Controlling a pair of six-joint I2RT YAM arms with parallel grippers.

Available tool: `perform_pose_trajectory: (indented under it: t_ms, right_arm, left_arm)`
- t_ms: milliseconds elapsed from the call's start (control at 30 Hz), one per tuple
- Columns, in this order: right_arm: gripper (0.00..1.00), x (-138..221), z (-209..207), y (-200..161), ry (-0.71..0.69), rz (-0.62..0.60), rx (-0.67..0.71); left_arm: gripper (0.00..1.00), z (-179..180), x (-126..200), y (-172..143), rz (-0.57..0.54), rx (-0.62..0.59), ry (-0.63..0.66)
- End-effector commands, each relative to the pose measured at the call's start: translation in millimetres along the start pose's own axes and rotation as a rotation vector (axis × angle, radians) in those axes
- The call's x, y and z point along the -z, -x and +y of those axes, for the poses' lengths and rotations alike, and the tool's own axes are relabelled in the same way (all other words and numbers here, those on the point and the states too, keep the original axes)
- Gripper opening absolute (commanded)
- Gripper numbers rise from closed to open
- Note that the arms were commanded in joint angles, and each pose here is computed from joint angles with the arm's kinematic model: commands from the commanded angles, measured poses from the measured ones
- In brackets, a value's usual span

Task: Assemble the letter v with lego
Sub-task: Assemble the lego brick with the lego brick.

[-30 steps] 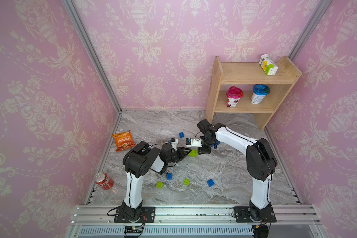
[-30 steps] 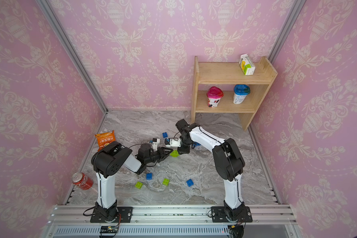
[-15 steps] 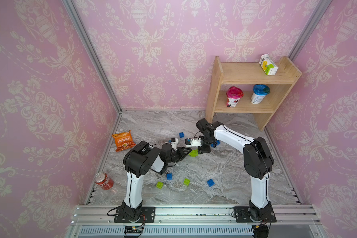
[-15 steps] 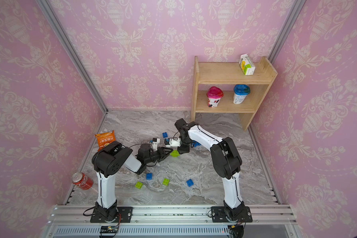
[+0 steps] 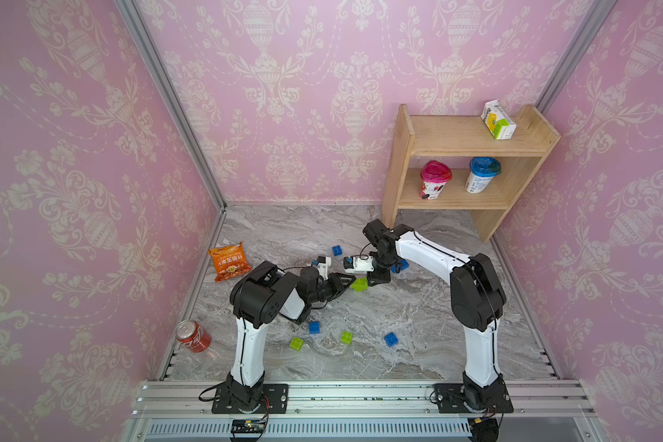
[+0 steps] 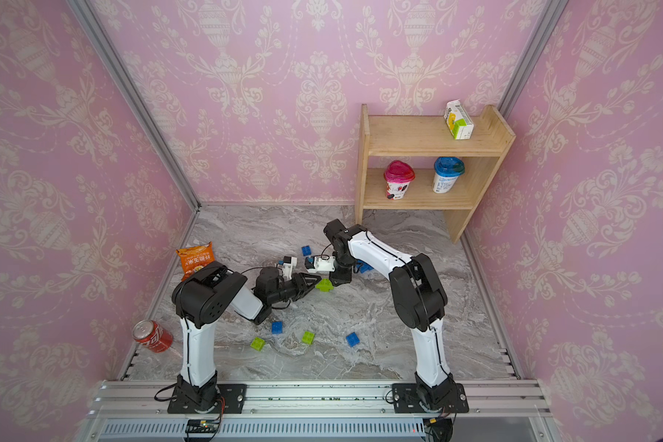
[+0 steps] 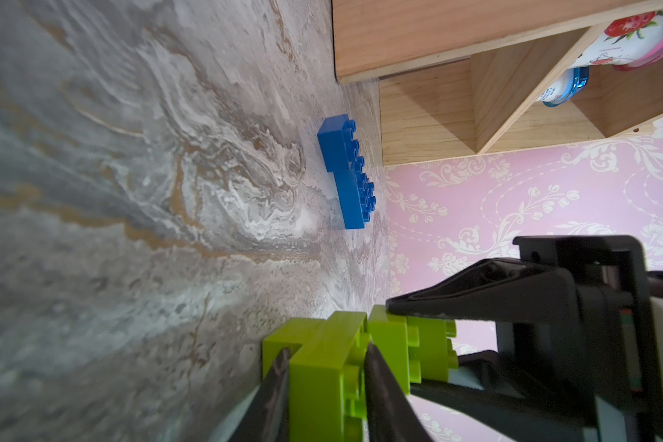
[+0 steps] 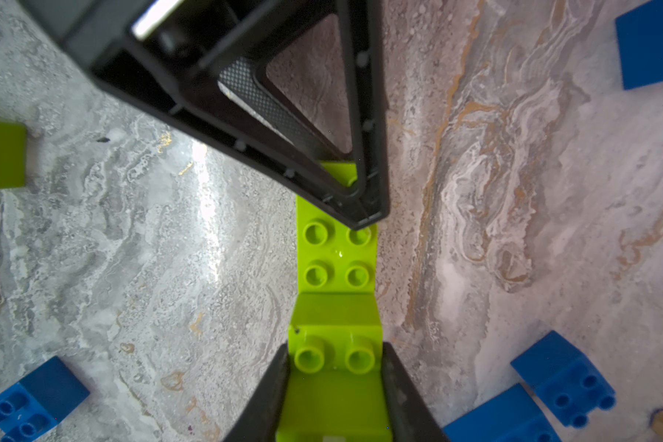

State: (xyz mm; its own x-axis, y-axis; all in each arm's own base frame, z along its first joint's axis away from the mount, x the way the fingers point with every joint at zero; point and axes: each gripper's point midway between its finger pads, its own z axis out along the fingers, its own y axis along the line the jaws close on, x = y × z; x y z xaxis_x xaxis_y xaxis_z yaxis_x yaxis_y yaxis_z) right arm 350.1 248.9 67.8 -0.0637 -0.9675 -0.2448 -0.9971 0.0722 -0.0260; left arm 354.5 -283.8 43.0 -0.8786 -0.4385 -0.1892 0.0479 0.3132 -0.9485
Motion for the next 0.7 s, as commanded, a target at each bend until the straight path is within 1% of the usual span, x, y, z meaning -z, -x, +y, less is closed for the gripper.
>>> perform_pose_trajectory:
  t_ms: [0,333,533,667]
  right_arm:
    - [0.00,-16.5,9.9,-4.6,0.049,0.044,0.007]
    - [0.00,-25.8,12.6,-5.0,0.050,0.061,0.010]
    - [0.00,-23.1,9.1,-1.7,0.043,0.074,0.018]
    - [0.00,-23.7,9.7,-3.0,0.043,0.102,0.030]
  left_arm:
    - [0.32,60.4,8.8,-25.6,0.062,0.118,0.180]
    - [0.33,64.9,10.1,-26.5,0.062,0.123,0.186]
    - [0.33,63.1,9.8,-25.6,0.061,0.122,0.183]
    - [0.33,63.0,10.1,-25.2,0.060,0.123,0.184]
